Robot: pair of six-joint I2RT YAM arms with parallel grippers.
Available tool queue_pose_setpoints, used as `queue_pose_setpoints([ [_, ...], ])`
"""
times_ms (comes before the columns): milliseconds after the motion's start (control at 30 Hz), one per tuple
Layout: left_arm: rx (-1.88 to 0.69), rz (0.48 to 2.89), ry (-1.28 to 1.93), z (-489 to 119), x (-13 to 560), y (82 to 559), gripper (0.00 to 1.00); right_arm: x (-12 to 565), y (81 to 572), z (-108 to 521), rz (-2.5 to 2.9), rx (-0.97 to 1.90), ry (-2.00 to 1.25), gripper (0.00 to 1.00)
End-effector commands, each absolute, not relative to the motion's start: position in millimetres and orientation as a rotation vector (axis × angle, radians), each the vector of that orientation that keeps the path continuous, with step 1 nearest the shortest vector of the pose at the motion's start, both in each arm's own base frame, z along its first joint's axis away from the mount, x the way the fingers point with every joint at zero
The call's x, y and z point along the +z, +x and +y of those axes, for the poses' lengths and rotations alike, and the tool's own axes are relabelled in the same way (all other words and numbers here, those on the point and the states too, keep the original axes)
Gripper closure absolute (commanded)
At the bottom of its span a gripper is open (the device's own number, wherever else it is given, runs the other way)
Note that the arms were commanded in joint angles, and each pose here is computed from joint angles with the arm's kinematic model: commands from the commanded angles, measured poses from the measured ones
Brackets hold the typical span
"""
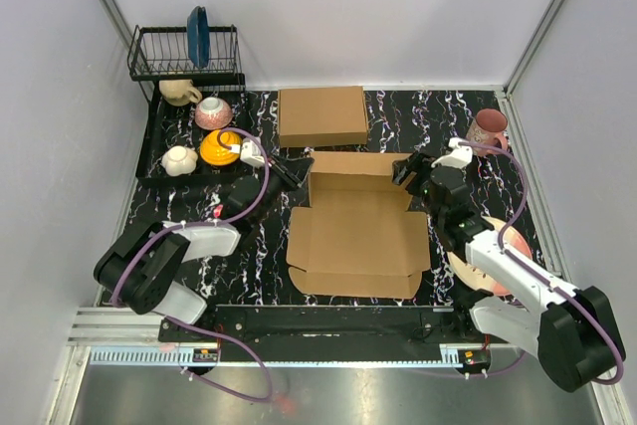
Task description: Fold the paper box
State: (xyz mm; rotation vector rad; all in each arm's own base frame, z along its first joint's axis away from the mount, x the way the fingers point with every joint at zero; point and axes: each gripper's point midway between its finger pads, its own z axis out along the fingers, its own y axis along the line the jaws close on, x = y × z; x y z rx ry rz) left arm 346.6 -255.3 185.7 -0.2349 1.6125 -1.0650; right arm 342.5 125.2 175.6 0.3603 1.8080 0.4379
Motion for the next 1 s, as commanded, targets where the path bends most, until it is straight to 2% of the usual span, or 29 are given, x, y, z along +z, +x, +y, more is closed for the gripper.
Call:
queue_pose_setpoints([
  [0,-1.078,1.738,-0.151,-267.5,150.6,328.4,0.82,139.6,325.4,111.1,1.965,0.308,0.341,0.17],
  [133,-1.047,1.764,-0.156,-264.9,145.6,330.0,0.82,171.5,330.7,109.9,1.910,0.323,0.368,0.12],
  [300,-1.046,1.782,-0.144,-268.5,146.7,331.6,0.80,201.0,345.3,102.6,1.854,0.352,0.389,0.12],
  [533,-1.047,1.791,-0.143,-271.2,147.2,334.0,0.80,187.3,352.4,107.3,1.884,0.453,0.353,0.18],
  [633,-1.048,1.793,-0.145,-271.3,147.2,334.7,0.79,174.8,346.7,108.2,1.881,0.476,0.354,0.22],
  [900,-1.061,1.809,-0.142,-274.8,139.3,334.0,0.79,132.2,331.4,98.2,1.917,0.451,0.428,0.49],
  [967,-1.070,1.812,-0.146,-275.3,135.0,332.9,0.79,117.9,325.8,95.4,1.933,0.448,0.463,0.51],
])
